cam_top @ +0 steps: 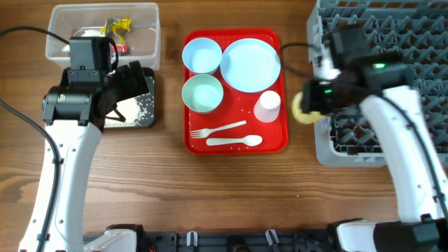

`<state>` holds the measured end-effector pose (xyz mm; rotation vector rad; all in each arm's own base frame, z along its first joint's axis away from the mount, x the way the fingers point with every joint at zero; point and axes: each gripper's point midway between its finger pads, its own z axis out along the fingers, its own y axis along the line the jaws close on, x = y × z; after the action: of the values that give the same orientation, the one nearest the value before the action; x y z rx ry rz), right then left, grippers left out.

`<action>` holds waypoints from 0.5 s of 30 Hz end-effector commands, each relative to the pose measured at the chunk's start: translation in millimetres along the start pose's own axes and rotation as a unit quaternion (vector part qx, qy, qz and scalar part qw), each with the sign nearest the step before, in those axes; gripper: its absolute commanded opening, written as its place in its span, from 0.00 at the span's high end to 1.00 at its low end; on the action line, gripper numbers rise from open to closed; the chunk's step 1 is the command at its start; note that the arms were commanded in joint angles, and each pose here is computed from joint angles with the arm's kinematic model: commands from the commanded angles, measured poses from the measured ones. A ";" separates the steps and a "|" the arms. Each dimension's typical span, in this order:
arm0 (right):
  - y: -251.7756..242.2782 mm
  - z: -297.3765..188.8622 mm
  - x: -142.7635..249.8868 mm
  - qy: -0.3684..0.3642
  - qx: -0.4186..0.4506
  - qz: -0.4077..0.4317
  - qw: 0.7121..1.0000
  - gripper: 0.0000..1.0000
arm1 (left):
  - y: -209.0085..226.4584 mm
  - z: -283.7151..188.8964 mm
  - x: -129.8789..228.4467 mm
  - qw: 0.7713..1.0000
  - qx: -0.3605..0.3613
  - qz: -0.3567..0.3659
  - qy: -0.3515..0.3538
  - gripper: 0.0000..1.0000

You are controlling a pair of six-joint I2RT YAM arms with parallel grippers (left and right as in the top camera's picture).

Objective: Sort waste into correct bins and load items into the dishwasher rack
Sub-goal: 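Carry the yellow cup right and place it in the dish rack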

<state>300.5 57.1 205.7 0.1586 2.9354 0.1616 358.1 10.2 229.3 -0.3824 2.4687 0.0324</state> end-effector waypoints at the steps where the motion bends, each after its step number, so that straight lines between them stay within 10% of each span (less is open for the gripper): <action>1: -57.4 -12.9 -14.3 -0.025 0.033 0.042 0.998 0.42 | 1.1 0.3 -1.5 1.000 0.000 -0.008 -0.001 0.00; 15: -249.4 -35.8 5.5 -0.071 0.105 0.313 0.941 0.47 | 1.1 0.3 -1.5 1.000 0.000 -0.008 -0.001 0.00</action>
<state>269.8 -174.4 209.4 1.0264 2.6712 -0.0581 358.2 10.1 229.3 -0.3823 2.4684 0.0318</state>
